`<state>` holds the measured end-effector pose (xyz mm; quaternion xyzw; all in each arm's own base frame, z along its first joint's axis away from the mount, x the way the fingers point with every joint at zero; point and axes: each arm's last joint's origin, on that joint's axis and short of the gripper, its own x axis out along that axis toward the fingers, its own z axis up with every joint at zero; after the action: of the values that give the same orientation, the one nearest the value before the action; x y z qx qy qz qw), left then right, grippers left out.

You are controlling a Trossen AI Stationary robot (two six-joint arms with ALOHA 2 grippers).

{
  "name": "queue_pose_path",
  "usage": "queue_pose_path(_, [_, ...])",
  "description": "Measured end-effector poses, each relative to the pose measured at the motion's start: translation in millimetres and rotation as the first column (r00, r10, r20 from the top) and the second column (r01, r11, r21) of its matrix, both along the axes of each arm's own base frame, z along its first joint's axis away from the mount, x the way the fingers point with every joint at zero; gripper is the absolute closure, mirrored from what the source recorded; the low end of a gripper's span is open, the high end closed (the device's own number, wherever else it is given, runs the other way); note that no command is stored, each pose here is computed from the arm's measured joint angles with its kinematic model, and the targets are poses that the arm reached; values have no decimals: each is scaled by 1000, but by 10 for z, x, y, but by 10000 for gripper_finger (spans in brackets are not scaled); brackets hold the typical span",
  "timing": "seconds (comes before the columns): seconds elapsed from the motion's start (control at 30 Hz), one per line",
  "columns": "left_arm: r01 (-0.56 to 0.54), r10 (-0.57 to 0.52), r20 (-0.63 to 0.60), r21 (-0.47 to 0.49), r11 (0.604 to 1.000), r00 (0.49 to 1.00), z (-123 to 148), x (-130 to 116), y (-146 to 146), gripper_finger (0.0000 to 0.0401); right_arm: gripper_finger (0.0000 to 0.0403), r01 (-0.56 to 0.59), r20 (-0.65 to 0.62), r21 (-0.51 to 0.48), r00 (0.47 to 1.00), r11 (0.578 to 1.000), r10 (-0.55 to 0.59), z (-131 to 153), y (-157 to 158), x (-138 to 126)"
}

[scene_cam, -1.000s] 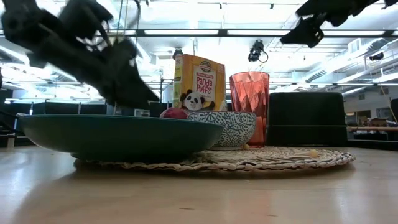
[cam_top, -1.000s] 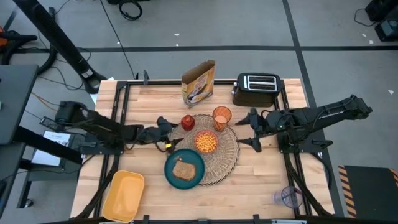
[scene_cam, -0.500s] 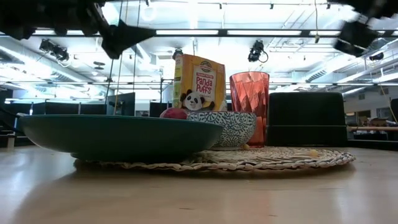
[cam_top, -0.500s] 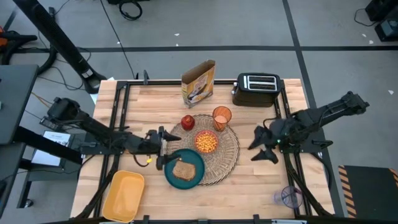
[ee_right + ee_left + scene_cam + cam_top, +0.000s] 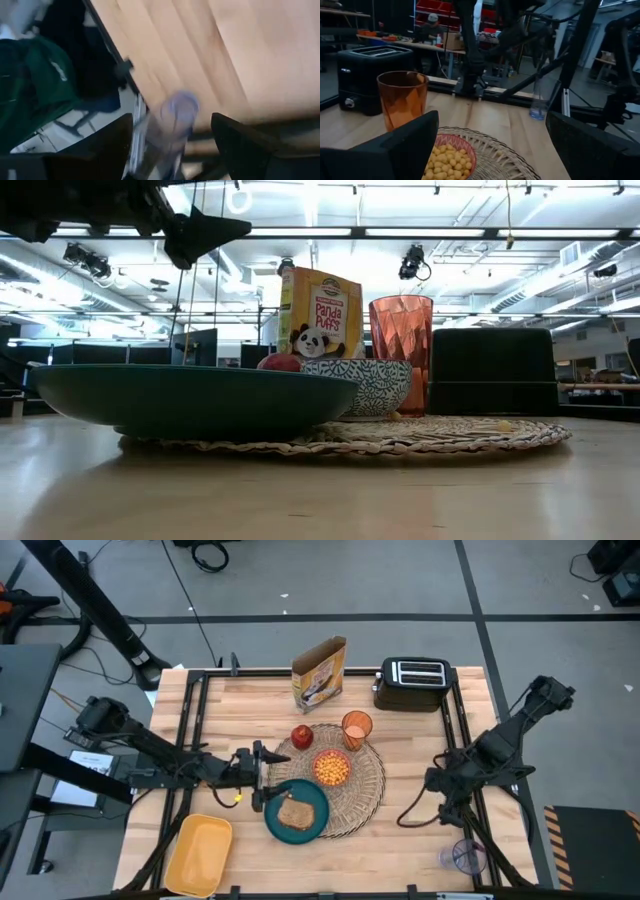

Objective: Arrange a breakfast setting
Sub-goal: Put the blue spoon on the brown table mat

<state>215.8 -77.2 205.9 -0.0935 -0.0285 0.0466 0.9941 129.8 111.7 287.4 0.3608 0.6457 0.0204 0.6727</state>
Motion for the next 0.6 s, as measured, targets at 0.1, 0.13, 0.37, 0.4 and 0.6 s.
queue_pose_path(0.1, [-6,6,-3,3,1000,1000,-3,3,8,23,126,28,-133,-8,991,1000,-29,158,93,-28])
queue_pose_path(0.13, [-6,6,-5,4,1000,1000,-6,3,8,23,126,39,-169,-8,985,999,-39,191,132,-34])
queue_pose_path(0.37, [1,0,-39,20,1000,999,-40,2,1,23,126,101,-465,-15,880,995,-96,117,417,-92])
queue_pose_path(0.4, [1,0,-44,22,1000,999,-45,2,1,23,126,103,-490,-26,866,994,-103,95,451,-96])
queue_pose_path(0.6, [2,-1,-47,8,1000,999,-50,2,1,23,135,69,-575,-63,813,996,-93,-37,634,-94])
